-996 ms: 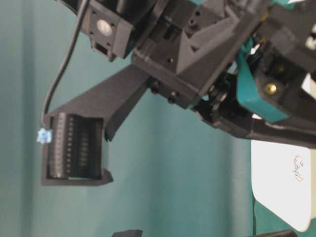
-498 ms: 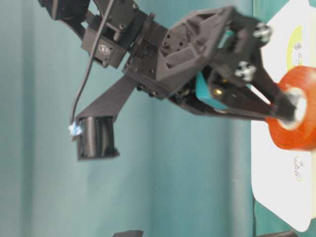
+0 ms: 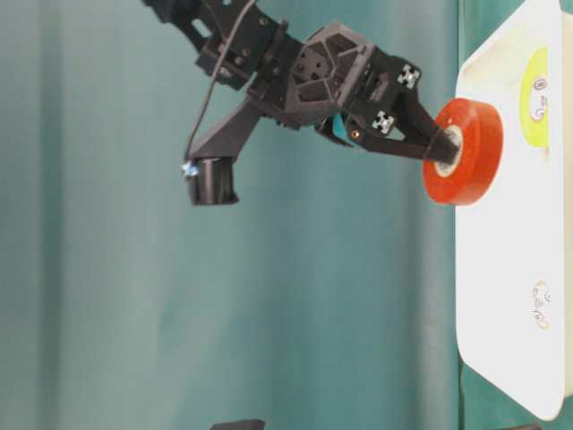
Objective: Put the tape alternately from left to right into the white case.
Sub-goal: 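Grip the red-orange roll and carry it into the tray above the yellow roll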
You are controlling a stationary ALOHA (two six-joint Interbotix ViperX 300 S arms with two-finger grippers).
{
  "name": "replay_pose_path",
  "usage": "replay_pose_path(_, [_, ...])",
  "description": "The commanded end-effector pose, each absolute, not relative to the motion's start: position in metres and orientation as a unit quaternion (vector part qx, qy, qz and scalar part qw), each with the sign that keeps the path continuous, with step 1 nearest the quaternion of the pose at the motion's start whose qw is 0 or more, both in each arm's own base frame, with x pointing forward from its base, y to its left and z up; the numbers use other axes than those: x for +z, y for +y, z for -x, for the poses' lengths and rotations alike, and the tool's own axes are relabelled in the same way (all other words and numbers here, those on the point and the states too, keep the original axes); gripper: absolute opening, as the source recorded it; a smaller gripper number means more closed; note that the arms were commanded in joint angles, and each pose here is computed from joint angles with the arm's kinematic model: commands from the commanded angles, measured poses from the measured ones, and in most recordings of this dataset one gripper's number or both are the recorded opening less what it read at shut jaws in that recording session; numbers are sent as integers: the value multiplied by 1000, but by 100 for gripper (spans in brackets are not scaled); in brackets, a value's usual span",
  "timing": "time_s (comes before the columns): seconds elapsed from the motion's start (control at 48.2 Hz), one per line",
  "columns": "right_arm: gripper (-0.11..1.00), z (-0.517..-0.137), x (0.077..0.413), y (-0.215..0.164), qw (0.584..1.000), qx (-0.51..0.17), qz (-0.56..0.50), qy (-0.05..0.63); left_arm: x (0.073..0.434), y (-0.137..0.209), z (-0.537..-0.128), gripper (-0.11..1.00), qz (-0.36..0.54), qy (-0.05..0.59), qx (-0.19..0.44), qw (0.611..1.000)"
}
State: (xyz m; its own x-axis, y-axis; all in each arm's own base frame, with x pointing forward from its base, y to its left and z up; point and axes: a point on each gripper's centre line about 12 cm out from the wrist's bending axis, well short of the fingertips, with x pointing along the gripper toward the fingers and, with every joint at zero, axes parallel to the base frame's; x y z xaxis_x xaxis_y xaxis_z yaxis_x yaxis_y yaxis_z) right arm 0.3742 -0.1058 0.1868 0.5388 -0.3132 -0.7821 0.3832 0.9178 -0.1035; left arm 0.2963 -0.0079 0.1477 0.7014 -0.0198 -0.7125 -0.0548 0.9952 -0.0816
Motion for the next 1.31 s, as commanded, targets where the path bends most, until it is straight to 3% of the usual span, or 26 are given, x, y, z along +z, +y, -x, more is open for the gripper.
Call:
replay_pose_path(0.0, [27, -369, 201, -129, 886, -219, -42, 407, 153, -9, -298, 61, 50, 377, 8, 925])
replay_pose_path(0.208, [27, -355, 191, -170, 887, -251, -50, 385, 153, -9, -299, 61, 50, 376, 8, 925])
replay_pose_path(0.457, [27, -350, 165, -192, 881, -261, -68, 390, 155, -9, -300, 61, 49, 374, 7, 926])
replay_pose_path(1.287, [27, -340, 138, -197, 852, -274, -78, 439, 159, -9, -303, 61, 50, 368, 7, 929])
